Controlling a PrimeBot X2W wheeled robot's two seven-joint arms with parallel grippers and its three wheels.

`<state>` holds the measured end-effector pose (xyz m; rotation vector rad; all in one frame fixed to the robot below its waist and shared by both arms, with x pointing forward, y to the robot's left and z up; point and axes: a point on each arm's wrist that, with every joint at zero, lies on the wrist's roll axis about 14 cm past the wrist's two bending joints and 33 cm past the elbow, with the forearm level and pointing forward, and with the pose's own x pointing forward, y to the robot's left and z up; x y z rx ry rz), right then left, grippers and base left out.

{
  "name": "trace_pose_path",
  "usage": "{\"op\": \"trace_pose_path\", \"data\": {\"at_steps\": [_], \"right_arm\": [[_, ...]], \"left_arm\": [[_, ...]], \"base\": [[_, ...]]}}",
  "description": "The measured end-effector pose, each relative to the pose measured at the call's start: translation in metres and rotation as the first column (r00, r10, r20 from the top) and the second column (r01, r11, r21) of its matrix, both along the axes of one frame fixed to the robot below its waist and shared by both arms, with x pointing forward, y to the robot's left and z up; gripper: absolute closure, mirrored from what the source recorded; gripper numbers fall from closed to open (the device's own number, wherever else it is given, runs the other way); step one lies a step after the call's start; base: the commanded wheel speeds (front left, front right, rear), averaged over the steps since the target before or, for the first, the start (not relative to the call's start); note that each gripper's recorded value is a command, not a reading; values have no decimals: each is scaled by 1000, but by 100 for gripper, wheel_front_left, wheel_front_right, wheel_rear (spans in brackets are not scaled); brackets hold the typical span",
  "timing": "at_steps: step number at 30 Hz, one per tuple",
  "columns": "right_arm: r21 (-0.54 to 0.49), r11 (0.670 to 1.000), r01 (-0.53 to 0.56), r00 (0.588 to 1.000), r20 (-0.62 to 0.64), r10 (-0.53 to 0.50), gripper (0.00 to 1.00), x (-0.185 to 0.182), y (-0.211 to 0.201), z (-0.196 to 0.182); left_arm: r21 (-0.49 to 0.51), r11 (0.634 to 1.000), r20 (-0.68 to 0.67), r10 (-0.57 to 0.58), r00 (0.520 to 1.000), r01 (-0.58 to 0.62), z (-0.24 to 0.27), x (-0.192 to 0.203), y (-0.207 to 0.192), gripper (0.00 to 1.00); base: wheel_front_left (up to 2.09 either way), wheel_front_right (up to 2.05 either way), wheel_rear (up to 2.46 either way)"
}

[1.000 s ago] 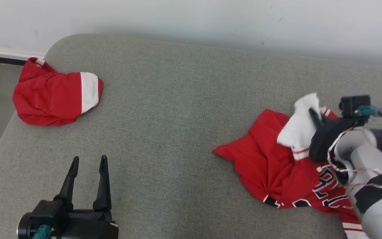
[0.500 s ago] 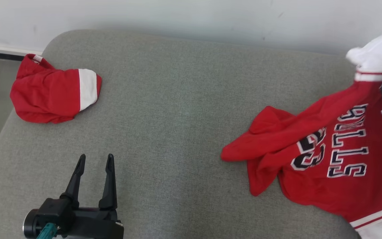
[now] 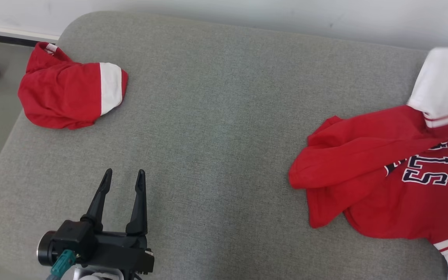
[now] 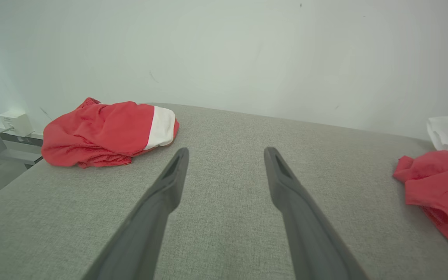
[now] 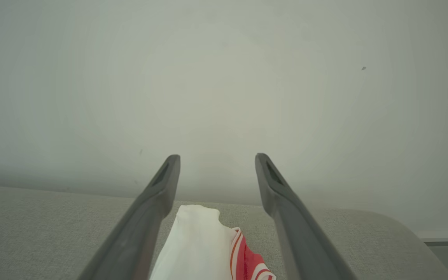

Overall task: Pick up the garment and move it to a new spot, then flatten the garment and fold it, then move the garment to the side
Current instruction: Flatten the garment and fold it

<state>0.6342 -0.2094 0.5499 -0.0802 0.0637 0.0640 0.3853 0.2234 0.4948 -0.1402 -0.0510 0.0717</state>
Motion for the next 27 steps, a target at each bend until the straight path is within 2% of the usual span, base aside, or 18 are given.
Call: {"op": "trace_pose_path", "data": {"at_steps": [9, 12, 20, 27], "right_arm": [[30, 999, -40, 995, 90, 37, 0, -20, 14, 14], [43, 997, -62, 986, 155, 54, 0, -33, 16, 29], [57, 993, -104, 968, 234, 88, 0, -94, 14, 29], [81, 993, -88, 966, 250, 65, 0, -147, 0, 19]], "left_arm": [[6, 1000, 24, -27, 999, 27, 7, 6, -6, 0], [13, 999, 27, -38, 999, 37, 8, 5, -8, 0], [24, 997, 44, -75, 996, 74, 13, 5, -16, 0], [26, 993, 65, -115, 991, 114, 20, 8, -30, 0]], "base": [[0, 0, 0], [0, 0, 0], [0, 0, 0], [0, 0, 0]]}}
